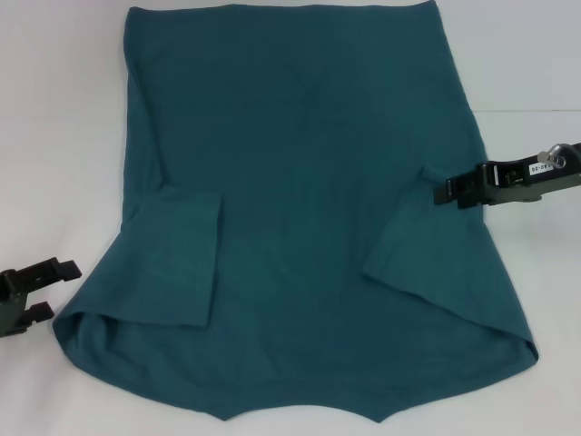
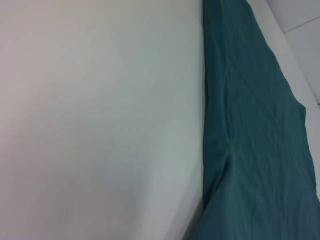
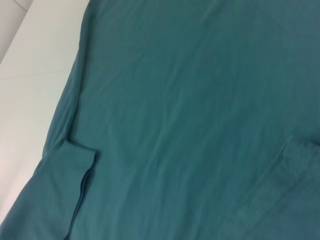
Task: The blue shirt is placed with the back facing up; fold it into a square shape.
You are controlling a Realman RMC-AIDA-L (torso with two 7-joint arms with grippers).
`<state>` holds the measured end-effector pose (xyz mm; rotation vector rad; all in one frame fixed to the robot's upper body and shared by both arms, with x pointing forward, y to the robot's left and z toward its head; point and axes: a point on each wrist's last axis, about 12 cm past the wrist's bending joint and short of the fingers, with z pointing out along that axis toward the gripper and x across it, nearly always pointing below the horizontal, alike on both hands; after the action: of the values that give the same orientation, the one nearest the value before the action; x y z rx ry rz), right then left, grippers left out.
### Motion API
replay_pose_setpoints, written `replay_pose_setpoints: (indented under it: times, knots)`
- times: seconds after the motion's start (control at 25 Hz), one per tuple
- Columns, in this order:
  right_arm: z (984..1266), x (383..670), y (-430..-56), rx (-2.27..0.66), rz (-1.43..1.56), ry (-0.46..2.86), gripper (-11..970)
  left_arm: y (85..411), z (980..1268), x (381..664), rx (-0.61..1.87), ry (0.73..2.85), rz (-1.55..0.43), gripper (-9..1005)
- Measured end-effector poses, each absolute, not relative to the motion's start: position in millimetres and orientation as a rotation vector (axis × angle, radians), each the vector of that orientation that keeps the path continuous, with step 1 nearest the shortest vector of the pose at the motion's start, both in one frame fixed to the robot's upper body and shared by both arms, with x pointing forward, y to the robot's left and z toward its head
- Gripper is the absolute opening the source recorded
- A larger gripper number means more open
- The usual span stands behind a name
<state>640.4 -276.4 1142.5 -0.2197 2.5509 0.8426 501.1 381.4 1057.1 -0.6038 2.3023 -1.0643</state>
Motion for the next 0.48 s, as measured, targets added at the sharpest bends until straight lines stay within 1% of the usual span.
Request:
replay_pose_setpoints:
  times: [0.48]
  knots:
    - [1140.9, 639.6, -279.0, -0.204, 0.84, 2.548, 492, 380.1, 1050.5, 498.7, -0.621, 2.329, -1.056, 882]
